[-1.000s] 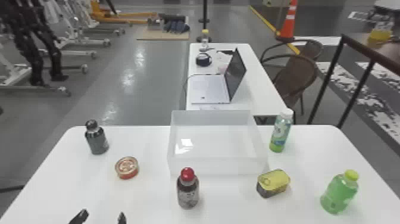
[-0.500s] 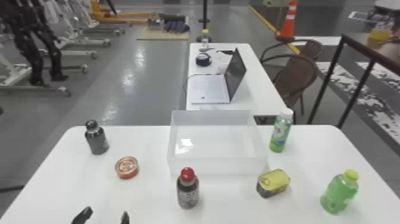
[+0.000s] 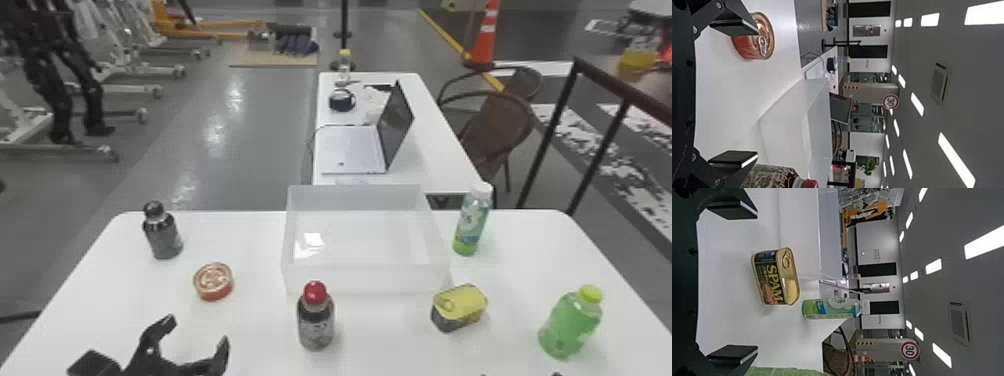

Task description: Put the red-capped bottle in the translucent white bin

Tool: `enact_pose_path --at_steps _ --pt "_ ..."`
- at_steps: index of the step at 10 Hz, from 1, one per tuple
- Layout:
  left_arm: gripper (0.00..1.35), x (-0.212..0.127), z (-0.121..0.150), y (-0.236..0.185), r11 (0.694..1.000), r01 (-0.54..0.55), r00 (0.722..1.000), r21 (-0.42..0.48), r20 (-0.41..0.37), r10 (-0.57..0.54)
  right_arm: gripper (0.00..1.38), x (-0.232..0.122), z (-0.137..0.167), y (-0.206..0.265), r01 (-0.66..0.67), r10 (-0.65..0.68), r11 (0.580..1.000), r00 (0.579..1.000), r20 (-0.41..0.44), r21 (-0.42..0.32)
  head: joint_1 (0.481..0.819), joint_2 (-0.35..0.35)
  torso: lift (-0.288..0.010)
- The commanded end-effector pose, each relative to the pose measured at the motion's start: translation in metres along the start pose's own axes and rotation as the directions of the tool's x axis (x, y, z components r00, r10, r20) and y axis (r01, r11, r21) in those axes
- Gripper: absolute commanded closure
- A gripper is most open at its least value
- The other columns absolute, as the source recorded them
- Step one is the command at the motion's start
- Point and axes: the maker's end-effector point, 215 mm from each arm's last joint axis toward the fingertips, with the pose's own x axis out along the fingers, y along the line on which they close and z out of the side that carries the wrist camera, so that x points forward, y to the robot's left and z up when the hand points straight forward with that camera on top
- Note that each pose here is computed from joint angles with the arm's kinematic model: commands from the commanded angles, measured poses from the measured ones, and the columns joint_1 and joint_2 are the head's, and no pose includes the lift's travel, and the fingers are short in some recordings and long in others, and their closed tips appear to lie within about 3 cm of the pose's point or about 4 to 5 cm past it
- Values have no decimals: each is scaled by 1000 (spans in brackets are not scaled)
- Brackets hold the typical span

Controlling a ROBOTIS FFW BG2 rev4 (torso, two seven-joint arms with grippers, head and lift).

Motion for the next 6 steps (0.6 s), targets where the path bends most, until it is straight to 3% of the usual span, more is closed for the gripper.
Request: enact_pose_path --at_steps 1,3,6 --pt "183 18 8 4 996 74 997 39 -22 -73 96 5 6 -1 1 -1 1000 1000 21 -2 549 0 -100" --pt "182 39 5 -13 971 238 969 21 -72 -236 96 10 11 -1 1 -1 1000 999 38 -5 549 0 -100" --pt "182 61 4 -42 896 441 888 -56 -118 -445 96 16 17 -2 1 -1 1000 998 58 -7 549 0 -100"
